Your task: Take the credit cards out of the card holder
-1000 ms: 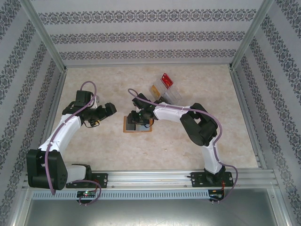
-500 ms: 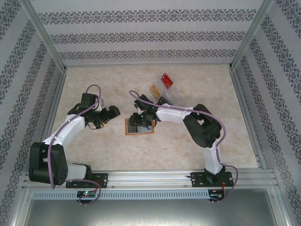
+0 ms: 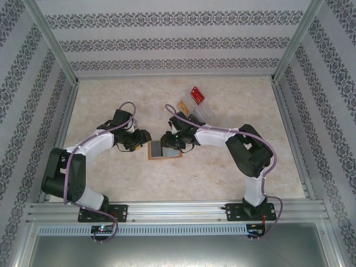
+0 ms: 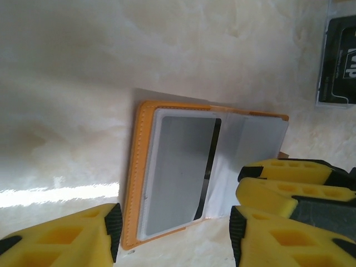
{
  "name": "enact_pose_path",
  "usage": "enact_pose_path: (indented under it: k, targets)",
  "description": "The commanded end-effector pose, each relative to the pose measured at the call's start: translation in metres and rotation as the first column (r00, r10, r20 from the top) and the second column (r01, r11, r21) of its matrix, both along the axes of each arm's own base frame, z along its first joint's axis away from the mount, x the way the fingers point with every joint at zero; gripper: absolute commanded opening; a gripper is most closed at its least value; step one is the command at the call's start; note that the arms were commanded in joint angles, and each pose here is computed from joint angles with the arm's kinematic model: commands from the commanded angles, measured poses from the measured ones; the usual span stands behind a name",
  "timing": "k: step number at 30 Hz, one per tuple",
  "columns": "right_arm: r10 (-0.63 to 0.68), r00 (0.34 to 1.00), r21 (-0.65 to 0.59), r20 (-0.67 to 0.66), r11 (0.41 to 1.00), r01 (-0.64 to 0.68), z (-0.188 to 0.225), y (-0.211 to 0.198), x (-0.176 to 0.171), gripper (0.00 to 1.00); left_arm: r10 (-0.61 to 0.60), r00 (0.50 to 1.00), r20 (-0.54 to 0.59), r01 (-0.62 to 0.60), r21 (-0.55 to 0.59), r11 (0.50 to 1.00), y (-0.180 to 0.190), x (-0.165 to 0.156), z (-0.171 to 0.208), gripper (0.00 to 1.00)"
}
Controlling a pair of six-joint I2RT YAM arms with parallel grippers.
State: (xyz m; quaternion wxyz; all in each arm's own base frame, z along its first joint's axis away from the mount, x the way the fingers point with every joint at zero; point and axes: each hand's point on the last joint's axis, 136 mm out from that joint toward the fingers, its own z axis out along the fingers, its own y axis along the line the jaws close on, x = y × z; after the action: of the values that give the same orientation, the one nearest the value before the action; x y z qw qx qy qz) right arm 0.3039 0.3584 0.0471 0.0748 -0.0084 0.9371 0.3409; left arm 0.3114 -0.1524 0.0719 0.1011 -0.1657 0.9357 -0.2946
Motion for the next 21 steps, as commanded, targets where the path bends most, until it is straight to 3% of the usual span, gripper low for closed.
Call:
enact_pose_path:
  k: [1,7,13,21]
  targets:
    - [0.008,0.999,0.036,-0.034,0.999,-0.007,-0.007,0.007,-0.004,0.3,-0.035,0.999,0.013,0.035,-0.006,0.999,-0.017,0.009,0.004,0.54]
    - [0.0,0.999,0.026,-0.05,1.0,0.001,-0.014,0.006,-0.004,0.27,-0.059,0.998,-0.024,0.06,0.024,0.998,-0.025,0.013,-0.009,0.44]
    - [0.004,0.998,0.026,-0.065,1.0,-0.003,-0.02,0.006,-0.005,0.26,-0.068,0.996,-0.05,0.069,0.026,0.997,-0.03,0.014,-0.019,0.25]
    - [-0.004,0.996,0.005,-0.084,1.0,0.005,-0.03,0.003,-0.005,0.24,-0.058,0.994,-0.088,0.063,0.063,0.996,-0.024,0.011,-0.037,0.2]
